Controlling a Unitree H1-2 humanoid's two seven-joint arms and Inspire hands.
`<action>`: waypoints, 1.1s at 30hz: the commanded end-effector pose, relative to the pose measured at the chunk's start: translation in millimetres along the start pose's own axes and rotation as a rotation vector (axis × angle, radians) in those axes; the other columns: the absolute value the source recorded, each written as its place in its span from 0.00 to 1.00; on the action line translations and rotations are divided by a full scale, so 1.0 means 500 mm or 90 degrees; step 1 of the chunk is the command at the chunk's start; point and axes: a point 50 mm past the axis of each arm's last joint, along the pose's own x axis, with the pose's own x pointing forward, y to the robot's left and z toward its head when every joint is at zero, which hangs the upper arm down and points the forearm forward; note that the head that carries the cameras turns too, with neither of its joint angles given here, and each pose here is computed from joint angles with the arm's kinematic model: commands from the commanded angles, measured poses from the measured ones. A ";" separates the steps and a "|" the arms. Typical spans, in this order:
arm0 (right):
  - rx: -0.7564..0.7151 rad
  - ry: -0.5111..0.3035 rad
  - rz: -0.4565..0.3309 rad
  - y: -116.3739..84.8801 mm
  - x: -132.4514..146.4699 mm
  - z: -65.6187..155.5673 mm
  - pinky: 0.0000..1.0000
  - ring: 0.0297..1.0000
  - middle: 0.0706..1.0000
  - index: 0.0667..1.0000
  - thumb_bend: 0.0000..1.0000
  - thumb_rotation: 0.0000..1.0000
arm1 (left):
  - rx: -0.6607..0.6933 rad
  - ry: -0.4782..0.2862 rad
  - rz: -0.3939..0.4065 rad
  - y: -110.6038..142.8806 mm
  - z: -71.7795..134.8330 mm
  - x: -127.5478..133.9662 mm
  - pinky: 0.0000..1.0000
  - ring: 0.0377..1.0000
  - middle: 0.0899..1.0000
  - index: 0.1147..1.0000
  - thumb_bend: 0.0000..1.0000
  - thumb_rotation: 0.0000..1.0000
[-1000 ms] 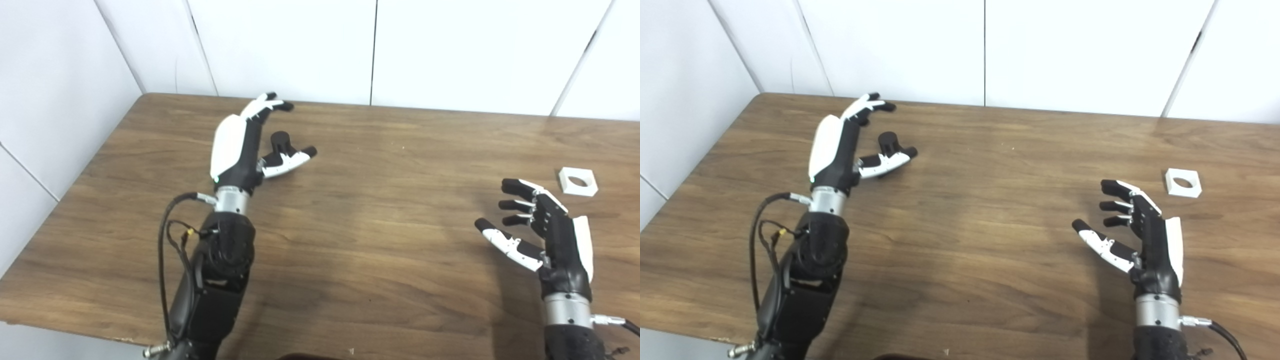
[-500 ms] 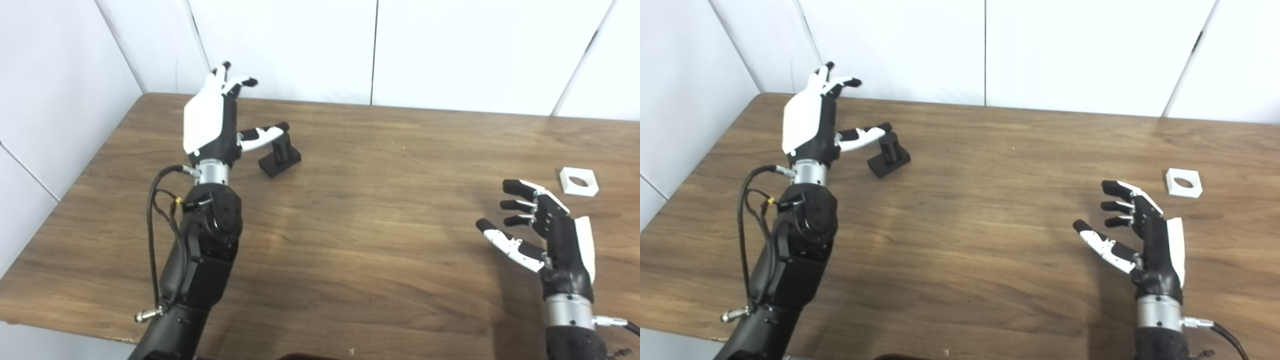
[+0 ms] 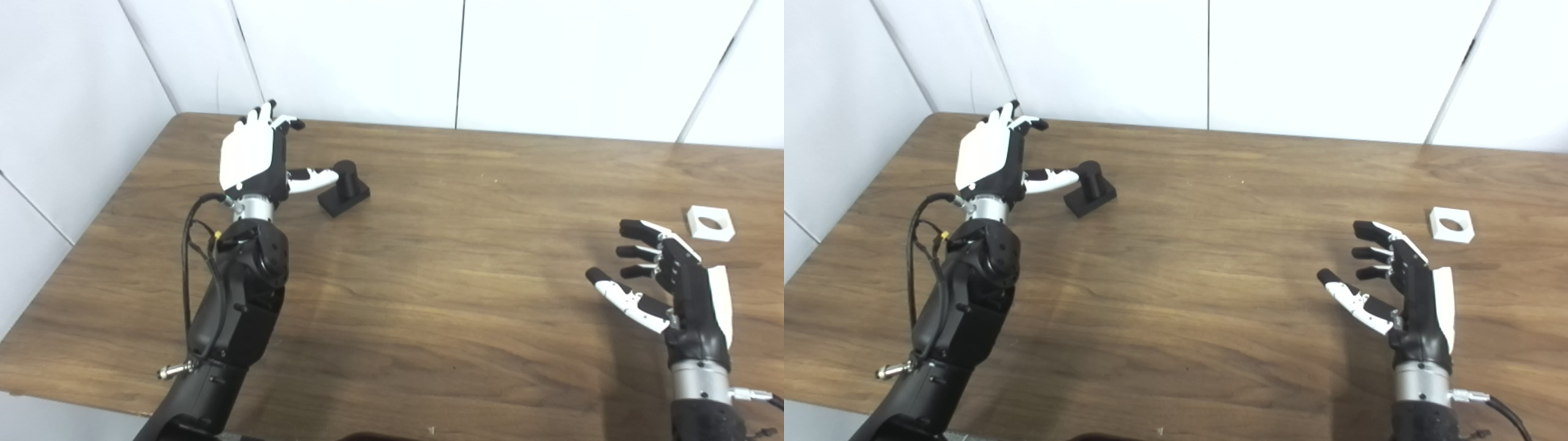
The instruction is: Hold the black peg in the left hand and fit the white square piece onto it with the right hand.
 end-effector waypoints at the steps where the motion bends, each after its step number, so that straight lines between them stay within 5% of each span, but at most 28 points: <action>1: 0.005 -0.036 -0.009 -0.004 0.002 0.025 0.52 0.64 0.72 0.68 0.57 0.02 | 0.014 -0.012 0.041 0.035 0.016 0.027 1.00 1.00 1.00 0.72 1.00 0.47; 16: 0.006 -0.040 -0.004 0.004 0.004 0.018 0.52 0.64 0.71 0.67 0.58 0.07 | 0.008 -0.009 -0.016 0.003 0.004 0.022 1.00 1.00 1.00 0.72 1.00 0.52; 33: 0.002 -0.043 -0.001 0.004 -0.002 0.014 0.52 0.62 0.71 0.64 0.56 0.00 | 0.009 0.004 -0.084 -0.054 -0.011 0.012 1.00 1.00 1.00 0.65 0.95 0.43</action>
